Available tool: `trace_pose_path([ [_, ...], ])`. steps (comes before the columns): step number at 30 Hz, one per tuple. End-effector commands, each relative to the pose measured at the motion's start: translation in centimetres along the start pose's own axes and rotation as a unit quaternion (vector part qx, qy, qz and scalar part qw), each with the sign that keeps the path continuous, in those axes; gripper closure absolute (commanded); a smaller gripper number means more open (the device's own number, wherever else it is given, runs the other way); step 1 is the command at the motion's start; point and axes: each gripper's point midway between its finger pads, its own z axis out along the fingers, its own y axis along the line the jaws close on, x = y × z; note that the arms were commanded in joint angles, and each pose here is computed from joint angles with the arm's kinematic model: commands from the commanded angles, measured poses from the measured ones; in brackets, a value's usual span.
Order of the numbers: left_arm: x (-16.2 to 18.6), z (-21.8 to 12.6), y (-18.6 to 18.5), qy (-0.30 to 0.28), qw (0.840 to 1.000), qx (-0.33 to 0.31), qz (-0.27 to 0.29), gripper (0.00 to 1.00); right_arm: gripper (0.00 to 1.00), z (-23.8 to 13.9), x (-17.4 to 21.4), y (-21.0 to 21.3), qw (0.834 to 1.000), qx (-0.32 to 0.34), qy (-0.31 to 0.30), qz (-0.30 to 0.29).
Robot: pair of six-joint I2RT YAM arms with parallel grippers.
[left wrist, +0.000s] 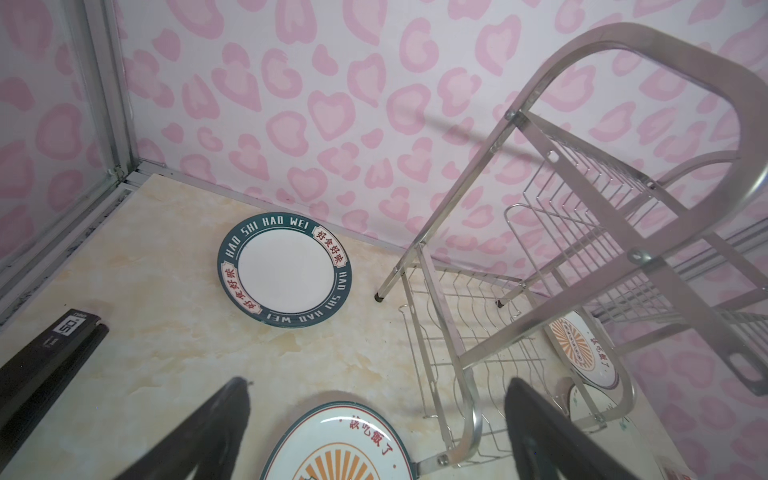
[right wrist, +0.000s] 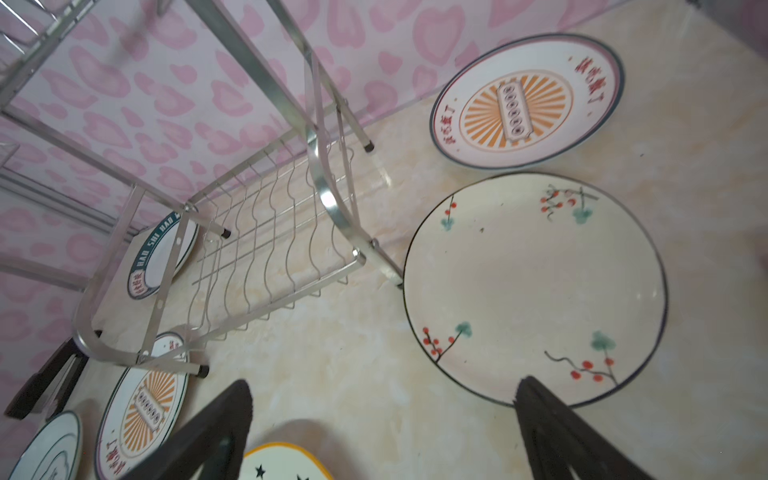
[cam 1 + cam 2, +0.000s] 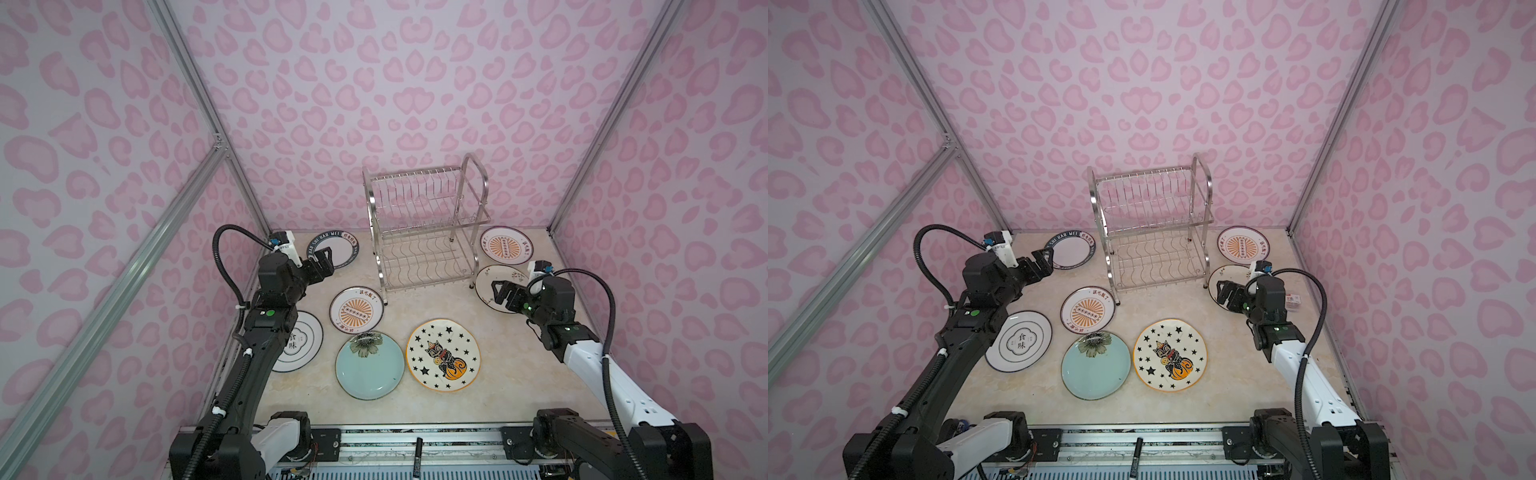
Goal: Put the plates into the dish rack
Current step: 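Move the right gripper to the cat-and-stars plate rim while the left arm hovers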
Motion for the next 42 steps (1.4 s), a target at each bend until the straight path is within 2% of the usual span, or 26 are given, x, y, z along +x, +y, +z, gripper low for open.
trace_pose_path([
  [1,1.3,-0.3,-0.6,0.02,1.0,0.019,-0.003,0.02,0.03,0.5,3.6,0.5,0.997,-0.019,0.062,0.035],
  [4,2.6,-0.6,-0.8,0.034,0.999,0.029,-0.005,0.02,0.05,0.9,6.3,0.6,0.994,-0.021,0.1,0.043],
  [9,4.7,-0.7,0.1,0.05,0.998,0.012,-0.039,0.02,0.09,1.0,10.2,0.7,0.987,-0.015,0.153,0.04],
  [13,6.2,-0.7,0.3,0.07,0.996,0.01,-0.044,0.02,0.13,0.3,12.8,0.7,0.98,-0.011,0.197,0.033],
  [23,6.3,-1.0,0.0,0.069,0.996,0.008,-0.056,0.03,0.16,-2.6,18.0,0.6,0.96,-0.01,0.274,0.065],
  [30,7.0,-0.7,-0.3,0.076,0.996,0.007,-0.054,0.03,0.2,-3.6,19.9,0.1,0.951,-0.008,0.295,0.089],
  [42,7.1,-1.2,0.2,0.07,0.996,-0.011,-0.052,0.02,0.35,-2.8,21.2,0.6,0.941,-0.025,0.314,0.126],
])
